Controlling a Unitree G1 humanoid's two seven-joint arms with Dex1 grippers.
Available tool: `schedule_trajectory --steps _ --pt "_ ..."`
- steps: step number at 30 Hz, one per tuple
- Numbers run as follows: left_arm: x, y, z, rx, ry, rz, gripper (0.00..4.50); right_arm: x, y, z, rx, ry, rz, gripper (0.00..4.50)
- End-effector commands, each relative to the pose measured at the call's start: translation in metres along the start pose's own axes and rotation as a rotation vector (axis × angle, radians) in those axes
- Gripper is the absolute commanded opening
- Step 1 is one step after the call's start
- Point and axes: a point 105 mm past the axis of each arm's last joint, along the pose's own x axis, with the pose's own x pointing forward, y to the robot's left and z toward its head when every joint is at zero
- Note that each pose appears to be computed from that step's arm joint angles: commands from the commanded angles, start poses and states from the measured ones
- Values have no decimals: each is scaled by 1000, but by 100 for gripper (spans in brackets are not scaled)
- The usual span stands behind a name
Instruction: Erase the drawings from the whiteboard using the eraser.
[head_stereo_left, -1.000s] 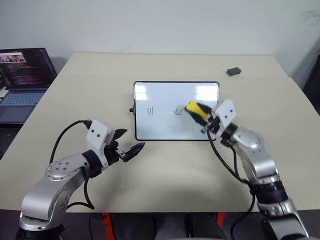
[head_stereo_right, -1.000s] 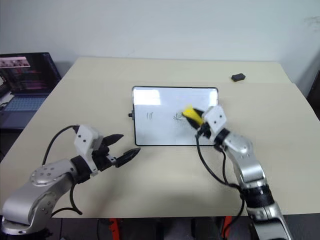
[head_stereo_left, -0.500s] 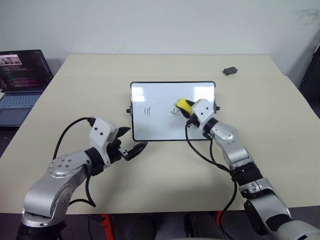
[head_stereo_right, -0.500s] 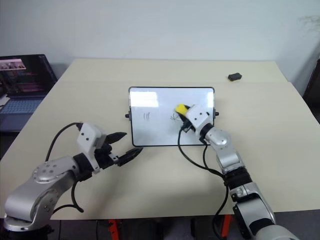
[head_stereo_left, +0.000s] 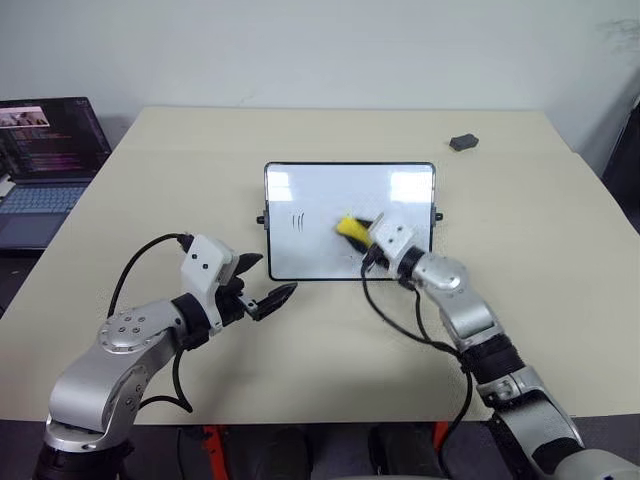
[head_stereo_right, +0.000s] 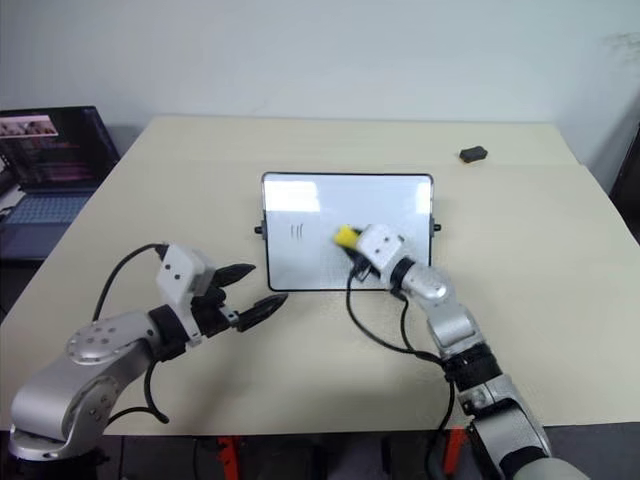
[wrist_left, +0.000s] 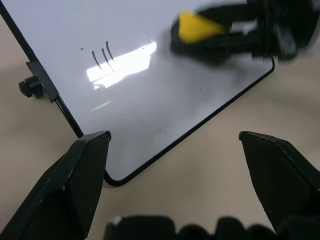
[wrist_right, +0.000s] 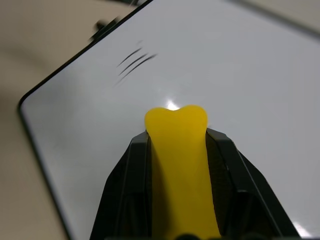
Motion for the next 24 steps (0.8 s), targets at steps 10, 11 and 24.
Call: schedule_trajectory --steps 10,11,24 --pt "-1 -3 9 30 -25 -11 450 20 -22 -4 -73 20 -92 112" --pt "-1 -3 9 31 -25 -10 450 20 -13 -12 -71 45 -51 112" --pt "0 -4 8 27 -23 -18 450 2 52 -20 -38 47 242 112"
